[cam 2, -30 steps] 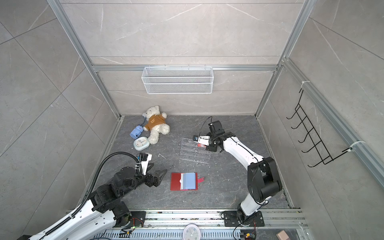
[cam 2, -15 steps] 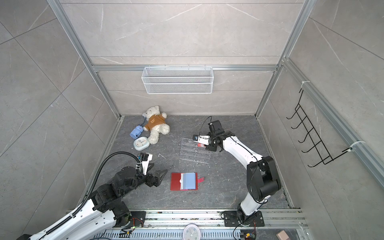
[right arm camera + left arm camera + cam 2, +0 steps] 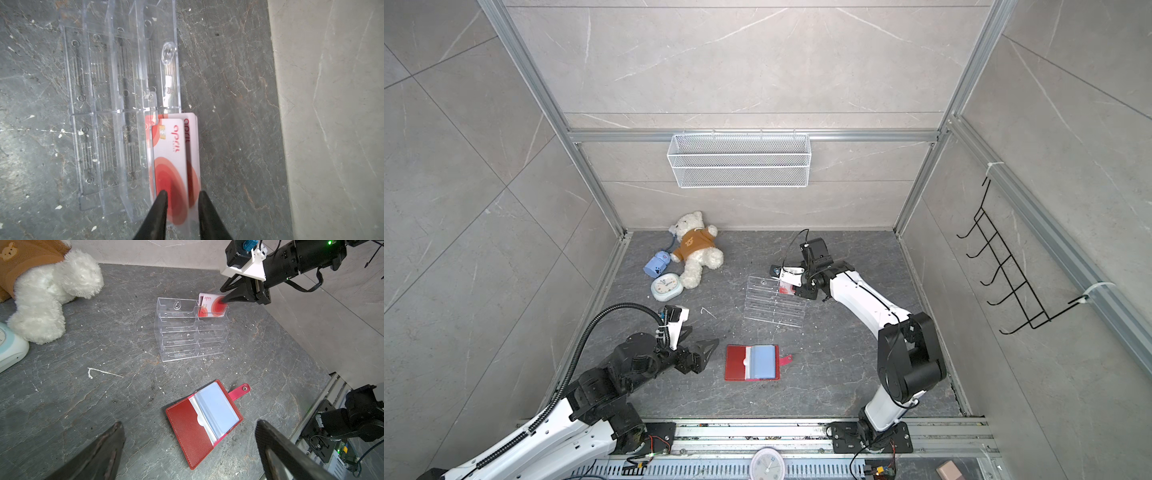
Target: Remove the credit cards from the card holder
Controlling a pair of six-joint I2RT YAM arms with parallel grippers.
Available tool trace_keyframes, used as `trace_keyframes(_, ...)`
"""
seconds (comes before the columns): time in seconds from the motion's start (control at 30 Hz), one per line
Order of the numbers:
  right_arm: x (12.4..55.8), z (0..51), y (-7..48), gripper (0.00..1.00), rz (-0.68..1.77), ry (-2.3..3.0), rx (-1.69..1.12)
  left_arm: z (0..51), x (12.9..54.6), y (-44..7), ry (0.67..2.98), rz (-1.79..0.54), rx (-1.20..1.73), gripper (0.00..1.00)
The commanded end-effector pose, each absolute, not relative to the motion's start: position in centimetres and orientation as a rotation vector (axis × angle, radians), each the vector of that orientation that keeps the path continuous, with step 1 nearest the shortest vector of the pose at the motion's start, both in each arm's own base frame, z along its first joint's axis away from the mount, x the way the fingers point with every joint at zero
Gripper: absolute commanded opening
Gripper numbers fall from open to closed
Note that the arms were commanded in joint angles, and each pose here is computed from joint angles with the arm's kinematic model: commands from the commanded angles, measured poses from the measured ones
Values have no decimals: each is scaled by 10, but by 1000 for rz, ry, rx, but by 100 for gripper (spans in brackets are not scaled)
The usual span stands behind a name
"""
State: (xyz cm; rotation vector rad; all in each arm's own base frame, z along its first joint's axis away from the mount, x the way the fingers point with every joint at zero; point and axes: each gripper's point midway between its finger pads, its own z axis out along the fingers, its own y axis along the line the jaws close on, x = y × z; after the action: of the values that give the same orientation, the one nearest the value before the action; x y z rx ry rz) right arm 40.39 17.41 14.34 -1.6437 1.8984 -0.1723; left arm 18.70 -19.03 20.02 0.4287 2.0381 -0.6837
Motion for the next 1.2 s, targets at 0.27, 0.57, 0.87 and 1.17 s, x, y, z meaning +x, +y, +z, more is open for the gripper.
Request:
trace_keyframes(0.27, 424, 195, 178, 34, -221, 1838, -1443, 212, 189, -195, 1985, -706, 444, 99)
trace_keyframes(0.57, 447, 238, 146, 16, -195, 1952, -992, 213, 188, -193, 1979, -706, 439, 99)
trace_keyframes(0.87, 431, 216, 104, 0, -54, 2314, -586, 213, 188, -194, 1977, -709, 441, 99)
trace_keyframes(1.17, 408, 170, 119, 0, 248, 2552, -292, 214, 188, -194, 1978, -712, 440, 99)
